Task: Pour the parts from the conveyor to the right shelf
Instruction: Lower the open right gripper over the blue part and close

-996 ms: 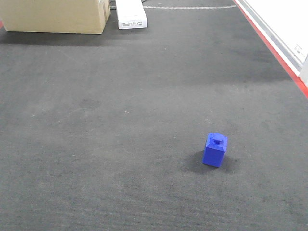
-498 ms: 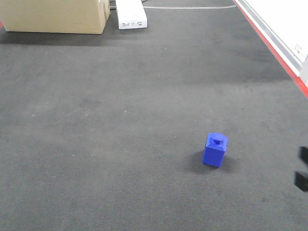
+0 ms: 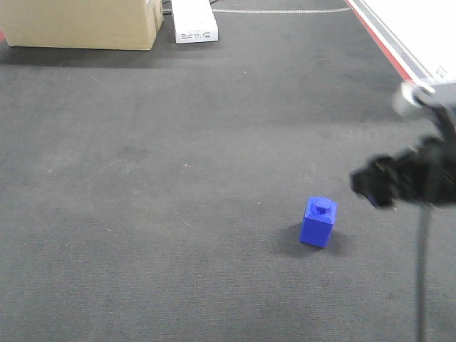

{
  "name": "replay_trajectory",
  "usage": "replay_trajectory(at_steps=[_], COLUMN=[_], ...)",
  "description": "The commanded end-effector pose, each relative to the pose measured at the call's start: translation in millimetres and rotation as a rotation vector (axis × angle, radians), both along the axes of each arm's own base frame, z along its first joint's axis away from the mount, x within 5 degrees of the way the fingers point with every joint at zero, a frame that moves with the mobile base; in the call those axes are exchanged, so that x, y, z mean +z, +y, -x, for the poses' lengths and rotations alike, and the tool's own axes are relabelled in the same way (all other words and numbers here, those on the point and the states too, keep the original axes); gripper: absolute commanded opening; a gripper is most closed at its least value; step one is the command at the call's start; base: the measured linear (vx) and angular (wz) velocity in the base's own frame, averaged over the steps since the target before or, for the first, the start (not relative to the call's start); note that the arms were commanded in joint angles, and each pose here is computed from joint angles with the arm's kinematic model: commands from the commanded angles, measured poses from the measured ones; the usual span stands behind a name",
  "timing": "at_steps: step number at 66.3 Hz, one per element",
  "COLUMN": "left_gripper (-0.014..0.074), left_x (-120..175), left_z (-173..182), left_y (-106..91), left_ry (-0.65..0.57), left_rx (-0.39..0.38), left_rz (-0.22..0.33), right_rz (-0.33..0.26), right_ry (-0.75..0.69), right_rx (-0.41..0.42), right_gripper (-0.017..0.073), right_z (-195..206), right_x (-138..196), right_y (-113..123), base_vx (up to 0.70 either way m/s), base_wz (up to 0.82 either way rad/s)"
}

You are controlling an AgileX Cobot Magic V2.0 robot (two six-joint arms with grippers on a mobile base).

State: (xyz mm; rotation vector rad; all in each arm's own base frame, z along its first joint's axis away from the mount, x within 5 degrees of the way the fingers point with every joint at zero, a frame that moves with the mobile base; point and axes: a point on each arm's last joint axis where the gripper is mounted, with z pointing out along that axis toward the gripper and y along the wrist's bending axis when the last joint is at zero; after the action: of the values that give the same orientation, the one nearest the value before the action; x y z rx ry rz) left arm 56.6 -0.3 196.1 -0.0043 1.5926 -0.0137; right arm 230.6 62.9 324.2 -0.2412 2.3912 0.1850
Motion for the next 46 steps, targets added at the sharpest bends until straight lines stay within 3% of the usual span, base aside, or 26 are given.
replay_trajectory(at_steps=[1, 12, 36, 46], left_gripper=[-0.0006, -0.0006, -0.0006, -0.0006], left_x=[14, 14, 14, 14], left_z=[2, 2, 2, 2], left_y=[-0.4, -0.4, -0.4, -0.4], left_ry=[-0.105, -0.105, -0.105, -0.105], left_rx=[-0.007, -0.007, -0.007, -0.007], left_rz=[0.015, 0.015, 0.015, 0.015], right_rz=[-0.037, -0.036, -0.091, -0.081], right_ry=[0.022, 0.164, 0.372, 0.453], right_rx=[-0.039, -0.078, -0.16, -0.186], right_gripper=[0.0518, 0.0518, 0.0518, 0.0518], right_z=[-23, -57, -108, -121], right_x=[15, 7, -16, -26], right_y=[7, 16, 34, 38], base_vx=[0.0, 0.0, 0.0, 0.0], base_wz=[0.0, 0.0, 0.0, 0.0])
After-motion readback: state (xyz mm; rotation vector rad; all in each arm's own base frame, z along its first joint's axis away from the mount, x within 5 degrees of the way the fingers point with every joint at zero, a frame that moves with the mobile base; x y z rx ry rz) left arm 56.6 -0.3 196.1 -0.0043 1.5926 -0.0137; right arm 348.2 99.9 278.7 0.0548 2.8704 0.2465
